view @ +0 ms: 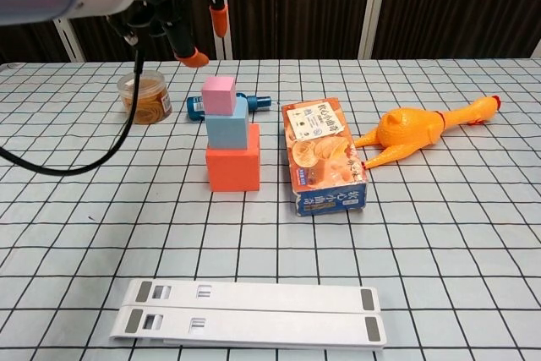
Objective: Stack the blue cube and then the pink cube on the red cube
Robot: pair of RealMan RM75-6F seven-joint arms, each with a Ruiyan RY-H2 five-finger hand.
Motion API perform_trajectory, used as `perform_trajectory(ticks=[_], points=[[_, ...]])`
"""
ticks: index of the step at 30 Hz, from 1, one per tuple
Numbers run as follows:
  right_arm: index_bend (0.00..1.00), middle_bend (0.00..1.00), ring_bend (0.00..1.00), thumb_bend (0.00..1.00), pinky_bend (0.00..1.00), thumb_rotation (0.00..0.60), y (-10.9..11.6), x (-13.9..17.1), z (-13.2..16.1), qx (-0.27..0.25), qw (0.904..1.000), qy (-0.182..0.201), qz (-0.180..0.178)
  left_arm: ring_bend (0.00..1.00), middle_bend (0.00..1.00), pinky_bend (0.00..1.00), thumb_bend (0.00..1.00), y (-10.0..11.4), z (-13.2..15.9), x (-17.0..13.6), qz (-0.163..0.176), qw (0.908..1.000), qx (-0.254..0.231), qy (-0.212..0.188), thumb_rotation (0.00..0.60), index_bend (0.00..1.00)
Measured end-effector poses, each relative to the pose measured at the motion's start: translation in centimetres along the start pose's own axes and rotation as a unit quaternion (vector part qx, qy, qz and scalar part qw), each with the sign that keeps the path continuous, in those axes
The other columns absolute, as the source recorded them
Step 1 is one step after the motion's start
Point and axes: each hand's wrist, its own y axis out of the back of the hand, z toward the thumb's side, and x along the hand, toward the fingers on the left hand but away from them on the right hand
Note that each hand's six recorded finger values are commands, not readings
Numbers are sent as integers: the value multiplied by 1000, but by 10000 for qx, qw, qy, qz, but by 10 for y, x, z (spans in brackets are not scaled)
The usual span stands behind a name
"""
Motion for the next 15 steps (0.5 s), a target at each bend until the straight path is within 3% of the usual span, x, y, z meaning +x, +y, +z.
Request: perform_trajectory(ticks=[5,10,15], points=[[102,74,103,160,213,600,2,1,-1,-40,10000,-17,-21,677,850,733,355,23,-15,-19,140,9998,-143,-86,600,269],[102,74,103,160,213,600,5,1,-2,-81,9999,-35,-68,449,608,514,294,33,-55,-46,192,9990,-362,-154,600,254],[102,74,103,160,213,600,4,2,3,-63,10000,19,-57,204,325,250,210,12,-104,-63,226,9972,-709,-72,600,172]])
